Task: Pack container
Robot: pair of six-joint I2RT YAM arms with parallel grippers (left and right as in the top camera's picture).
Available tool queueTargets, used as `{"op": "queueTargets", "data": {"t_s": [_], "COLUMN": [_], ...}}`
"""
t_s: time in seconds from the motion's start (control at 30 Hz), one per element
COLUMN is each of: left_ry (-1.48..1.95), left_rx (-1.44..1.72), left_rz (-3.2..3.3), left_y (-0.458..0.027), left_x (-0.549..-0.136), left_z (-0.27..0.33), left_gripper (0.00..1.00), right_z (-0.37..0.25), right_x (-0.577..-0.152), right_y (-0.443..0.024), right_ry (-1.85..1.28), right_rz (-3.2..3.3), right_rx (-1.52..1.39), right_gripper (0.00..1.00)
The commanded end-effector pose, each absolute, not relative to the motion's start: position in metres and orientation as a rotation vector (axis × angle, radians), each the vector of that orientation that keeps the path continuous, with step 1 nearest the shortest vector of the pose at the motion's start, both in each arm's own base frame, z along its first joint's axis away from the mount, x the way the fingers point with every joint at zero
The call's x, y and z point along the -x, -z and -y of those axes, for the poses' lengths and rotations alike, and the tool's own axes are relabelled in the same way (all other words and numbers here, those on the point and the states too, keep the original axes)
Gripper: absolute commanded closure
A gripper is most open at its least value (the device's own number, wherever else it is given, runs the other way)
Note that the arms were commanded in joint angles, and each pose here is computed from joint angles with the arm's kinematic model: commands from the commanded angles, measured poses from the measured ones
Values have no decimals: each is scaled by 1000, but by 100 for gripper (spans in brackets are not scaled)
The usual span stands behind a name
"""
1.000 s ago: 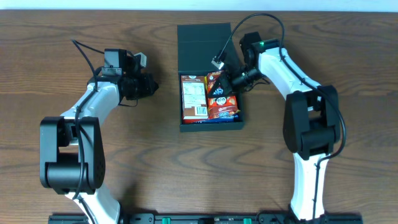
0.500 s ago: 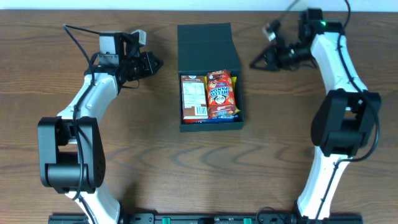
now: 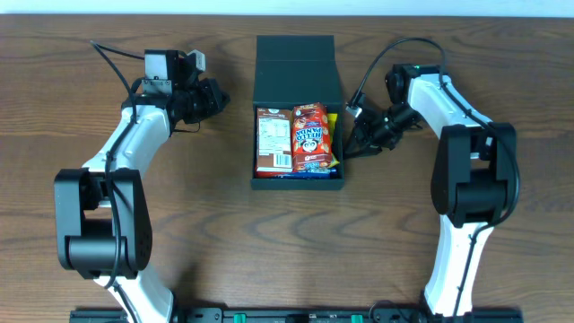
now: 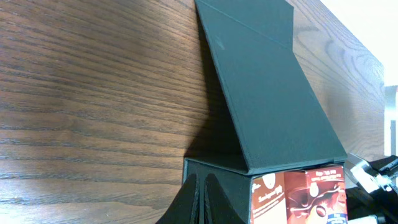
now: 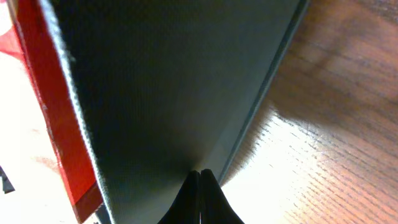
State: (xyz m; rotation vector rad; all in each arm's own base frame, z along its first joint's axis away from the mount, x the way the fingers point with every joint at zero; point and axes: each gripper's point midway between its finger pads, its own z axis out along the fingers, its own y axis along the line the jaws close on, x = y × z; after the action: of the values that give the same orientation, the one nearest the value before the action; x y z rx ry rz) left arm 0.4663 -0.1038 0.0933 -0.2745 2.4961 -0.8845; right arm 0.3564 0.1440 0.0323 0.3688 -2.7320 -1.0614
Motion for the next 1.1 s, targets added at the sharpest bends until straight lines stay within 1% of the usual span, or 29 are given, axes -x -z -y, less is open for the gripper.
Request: {"op": "queueTargets", "data": {"t_s": [0.0, 0.07, 0.17, 0.27, 0.37, 0.43, 0.5, 0.6, 0.7, 0.73, 0.97, 1.07], "left_ry": [851, 786, 767, 913, 1100, 1125, 1127, 1132, 1141, 1139, 1085, 1086], "left_rx": [307, 339, 376, 430, 446, 483, 482, 468, 464, 463, 501, 493], "left_rz": [-2499, -2517, -2525, -2480, -2375, -2342, -2341, -2342, -2380, -2404, -2475, -2479], "left_y": [-92, -86, -72, -51, -52, -50, -50, -50, -45, -42, -30, -30], "left_x": [-470, -470, -475, -492, -512, -520, -522, -525, -528, -527, -520, -519], "left_z": [98, 91, 88, 101, 117, 118, 118, 124, 138, 144, 148, 151], "left_gripper": [94, 94, 94, 94, 94, 94, 94, 94, 94, 94, 94, 94], "right_z": [-139, -128, -114, -99, -96, -98, -103, -114, -126, -130, -160, -177], "right_x": [-360, -374, -409, -456, -482, -493, -500, -512, -521, -522, -518, -518], "right_y": [-34, -30, -28, -30, -35, -35, -30, -27, -20, -14, -5, -18], "right_ry": [1042, 1001, 1003, 1050, 1092, 1123, 1169, 1330, 1477, 1483, 1621, 1743], "right_rz": [2764, 2827, 2954, 3121, 3217, 3249, 3245, 3208, 3141, 3121, 2987, 2928], "right_rx": [-403, -330, -206, -102, -83, -90, -51, -15, 24, 46, -12, -101], "right_gripper": [98, 98, 99, 98, 99, 99, 99, 99, 98, 99, 98, 99]}}
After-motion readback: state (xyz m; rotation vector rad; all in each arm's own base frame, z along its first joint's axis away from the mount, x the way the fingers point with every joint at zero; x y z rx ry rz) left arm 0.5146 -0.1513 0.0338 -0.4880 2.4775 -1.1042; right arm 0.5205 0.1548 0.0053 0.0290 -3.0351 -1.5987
